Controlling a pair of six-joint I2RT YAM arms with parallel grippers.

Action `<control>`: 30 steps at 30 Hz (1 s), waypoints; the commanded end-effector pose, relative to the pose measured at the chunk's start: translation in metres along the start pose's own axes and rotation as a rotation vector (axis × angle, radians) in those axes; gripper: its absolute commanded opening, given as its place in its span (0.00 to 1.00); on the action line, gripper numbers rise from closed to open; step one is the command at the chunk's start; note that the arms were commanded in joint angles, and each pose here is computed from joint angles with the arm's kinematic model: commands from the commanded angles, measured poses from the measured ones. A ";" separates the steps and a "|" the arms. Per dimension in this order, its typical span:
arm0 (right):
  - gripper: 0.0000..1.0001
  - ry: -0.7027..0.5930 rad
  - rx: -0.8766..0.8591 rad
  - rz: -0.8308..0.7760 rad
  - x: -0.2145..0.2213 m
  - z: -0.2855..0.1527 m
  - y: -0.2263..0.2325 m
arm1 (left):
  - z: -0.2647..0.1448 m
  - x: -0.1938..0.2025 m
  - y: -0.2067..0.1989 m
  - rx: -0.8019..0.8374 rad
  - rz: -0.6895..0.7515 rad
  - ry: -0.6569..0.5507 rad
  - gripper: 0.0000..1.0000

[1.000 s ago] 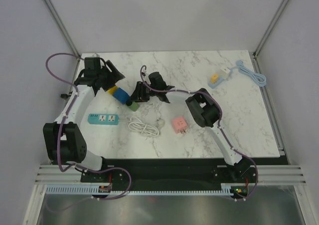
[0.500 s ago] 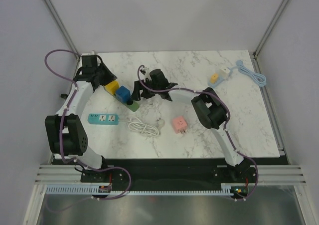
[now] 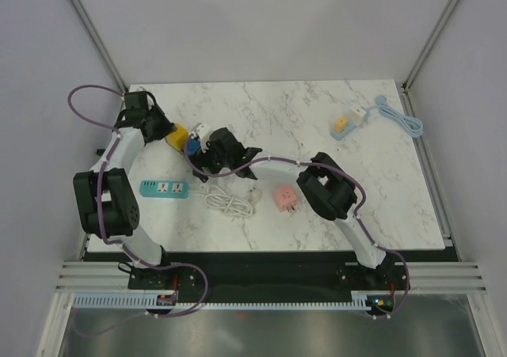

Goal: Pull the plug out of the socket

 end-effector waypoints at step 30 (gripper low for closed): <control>0.00 -0.220 0.257 -0.031 -0.068 0.048 -0.042 | 0.043 0.056 0.083 -0.302 0.019 0.165 0.02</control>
Point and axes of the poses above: each gripper's point midway between its finger pads, its own z axis out along the fingers, its own y axis along the line the jaws close on, x = y × z, the point moved 2 cm from there along -z, back along the fingers, and after that the axes turned 5 degrees about -z, right-handed, at the moved point
